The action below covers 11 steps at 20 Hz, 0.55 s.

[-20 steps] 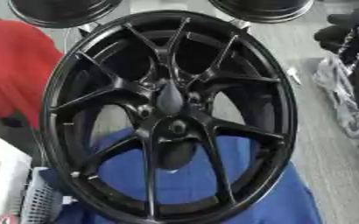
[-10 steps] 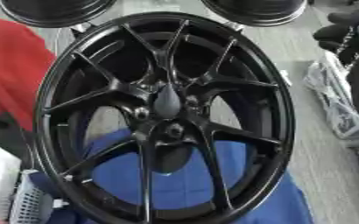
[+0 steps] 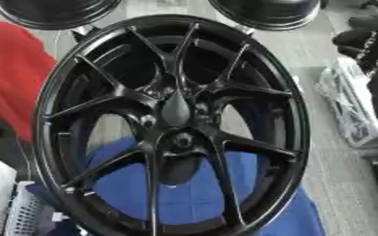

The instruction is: Pull the pin out of the wheel hub.

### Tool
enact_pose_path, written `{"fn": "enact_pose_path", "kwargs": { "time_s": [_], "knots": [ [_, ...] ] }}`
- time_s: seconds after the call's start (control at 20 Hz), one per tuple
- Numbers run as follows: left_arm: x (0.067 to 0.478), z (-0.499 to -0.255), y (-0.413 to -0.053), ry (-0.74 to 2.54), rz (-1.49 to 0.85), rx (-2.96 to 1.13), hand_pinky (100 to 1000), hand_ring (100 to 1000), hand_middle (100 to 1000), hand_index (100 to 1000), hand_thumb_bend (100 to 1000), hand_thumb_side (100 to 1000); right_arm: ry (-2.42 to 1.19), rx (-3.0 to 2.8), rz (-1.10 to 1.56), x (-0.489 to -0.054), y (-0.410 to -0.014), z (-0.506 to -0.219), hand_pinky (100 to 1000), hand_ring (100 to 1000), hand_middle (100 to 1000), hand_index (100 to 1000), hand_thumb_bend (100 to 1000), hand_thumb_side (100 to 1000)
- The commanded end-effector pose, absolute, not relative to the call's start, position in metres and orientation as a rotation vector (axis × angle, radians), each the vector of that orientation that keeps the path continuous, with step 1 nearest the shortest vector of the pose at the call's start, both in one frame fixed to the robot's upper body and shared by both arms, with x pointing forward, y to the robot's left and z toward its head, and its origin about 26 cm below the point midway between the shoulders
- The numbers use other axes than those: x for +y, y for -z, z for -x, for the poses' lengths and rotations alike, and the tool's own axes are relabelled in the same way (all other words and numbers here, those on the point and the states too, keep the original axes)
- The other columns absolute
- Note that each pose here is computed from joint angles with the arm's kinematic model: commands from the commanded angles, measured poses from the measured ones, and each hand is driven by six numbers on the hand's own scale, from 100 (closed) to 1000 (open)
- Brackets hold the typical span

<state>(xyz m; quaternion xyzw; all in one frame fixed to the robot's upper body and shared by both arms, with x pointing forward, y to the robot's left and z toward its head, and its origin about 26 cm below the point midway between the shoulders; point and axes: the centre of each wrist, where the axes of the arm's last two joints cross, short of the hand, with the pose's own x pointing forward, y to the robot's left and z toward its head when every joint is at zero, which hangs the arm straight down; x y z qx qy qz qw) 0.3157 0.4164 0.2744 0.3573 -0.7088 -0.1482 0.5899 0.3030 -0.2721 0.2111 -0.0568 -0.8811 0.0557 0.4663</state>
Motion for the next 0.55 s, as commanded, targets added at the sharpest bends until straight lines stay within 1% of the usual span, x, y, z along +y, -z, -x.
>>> {"fn": "enact_pose_path", "kwargs": {
  "time_s": [0.05,0.35,0.55],
  "knots": [
    [0.393,-0.308,-0.293,0.333,-0.786,-1.849,763,678,646,698,415,653,-0.156,-2.203,0.133,-0.272,-0.221,-0.301,865,766,616,759,100,807],
    [0.346,-0.297,-0.278,0.289,-0.57,-2.083,773,676,635,698,421,622,-0.175,-2.225,0.128,-0.272,-0.226,-0.301,864,765,616,759,100,798],
    [0.329,-0.292,-0.254,0.195,-0.425,-2.15,773,677,632,701,415,623,-0.184,-2.242,0.119,-0.271,-0.228,-0.302,864,764,616,759,100,797]
  ]
}}
